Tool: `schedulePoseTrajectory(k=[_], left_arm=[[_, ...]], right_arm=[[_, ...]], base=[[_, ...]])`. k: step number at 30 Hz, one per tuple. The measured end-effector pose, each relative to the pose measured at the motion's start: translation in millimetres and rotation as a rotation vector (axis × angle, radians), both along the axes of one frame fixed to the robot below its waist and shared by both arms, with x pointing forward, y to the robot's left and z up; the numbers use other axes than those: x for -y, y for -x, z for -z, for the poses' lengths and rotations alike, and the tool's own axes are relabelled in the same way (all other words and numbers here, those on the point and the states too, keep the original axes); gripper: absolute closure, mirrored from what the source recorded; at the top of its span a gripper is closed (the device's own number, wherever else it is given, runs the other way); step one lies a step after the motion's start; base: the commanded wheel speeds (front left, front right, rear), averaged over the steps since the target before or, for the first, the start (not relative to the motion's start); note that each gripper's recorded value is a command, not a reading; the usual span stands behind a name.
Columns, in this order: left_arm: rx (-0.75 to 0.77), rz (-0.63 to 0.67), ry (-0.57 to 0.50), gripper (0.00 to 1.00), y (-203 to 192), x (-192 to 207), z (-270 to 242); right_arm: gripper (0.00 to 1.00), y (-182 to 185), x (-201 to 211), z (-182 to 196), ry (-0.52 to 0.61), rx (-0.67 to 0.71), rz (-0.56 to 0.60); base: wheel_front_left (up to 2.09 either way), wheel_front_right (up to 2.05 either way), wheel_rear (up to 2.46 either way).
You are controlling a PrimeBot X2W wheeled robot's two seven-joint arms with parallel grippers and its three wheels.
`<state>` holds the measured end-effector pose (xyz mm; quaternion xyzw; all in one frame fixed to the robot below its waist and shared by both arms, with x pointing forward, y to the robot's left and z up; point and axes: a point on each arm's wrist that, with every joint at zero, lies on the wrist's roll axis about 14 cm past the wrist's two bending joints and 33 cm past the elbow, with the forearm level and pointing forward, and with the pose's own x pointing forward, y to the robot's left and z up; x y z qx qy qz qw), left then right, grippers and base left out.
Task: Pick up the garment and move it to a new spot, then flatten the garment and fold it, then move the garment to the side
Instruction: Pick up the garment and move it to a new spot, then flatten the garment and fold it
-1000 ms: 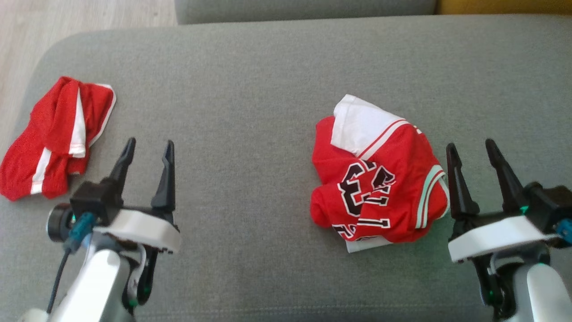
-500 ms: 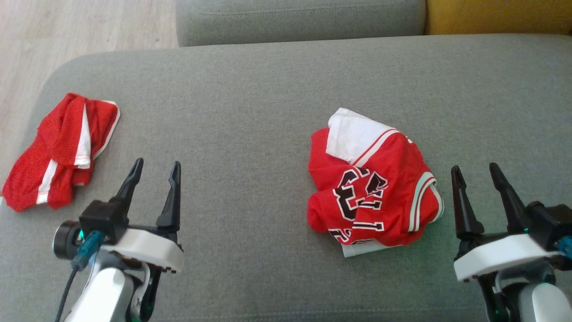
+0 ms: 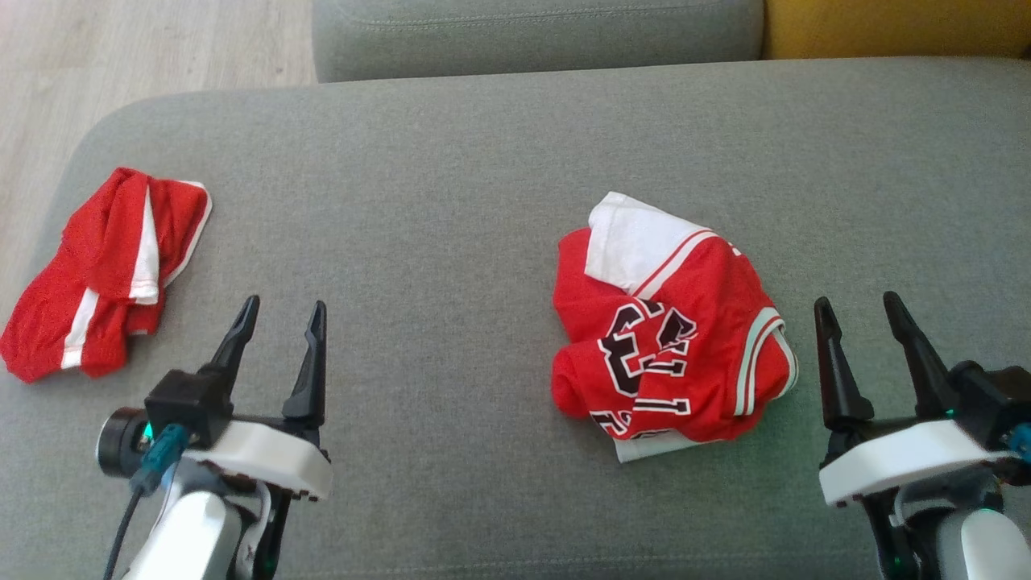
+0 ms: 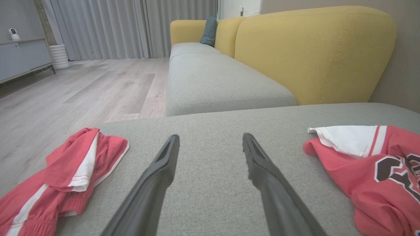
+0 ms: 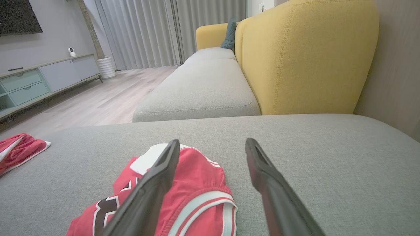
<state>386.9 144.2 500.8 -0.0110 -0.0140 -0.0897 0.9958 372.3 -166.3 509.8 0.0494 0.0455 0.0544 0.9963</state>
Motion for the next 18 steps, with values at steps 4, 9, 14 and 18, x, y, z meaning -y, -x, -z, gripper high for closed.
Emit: schedulePoseTrajectory(k=[4, 9, 14, 18], left_arm=[[0.001, 0.0, 0.0, 0.0, 0, 0, 0], [-0.001, 0.0, 0.0, 0.0, 0, 0, 0], [-0.007, -0.004, 0.0, 0.0, 0, -1, 2], [-0.014, -0.006, -0.008, 0.0, -2, -2, 6]], right_arm=[[0.0, 0, 0, 0, 0.0, 0.0, 0.001], [0.0, 0, 0, 1, 0.001, -0.005, 0.001], [0.0, -1, 0, 3, 0.001, -0.014, 0.001], [0.0, -4, -1, 11, 0.007, -0.042, -0.004]], base=[[0.0, 0.0, 0.0], [0.0, 0.0, 0.0], [0.0, 0.0, 0.0], [0.0, 0.0, 0.0]])
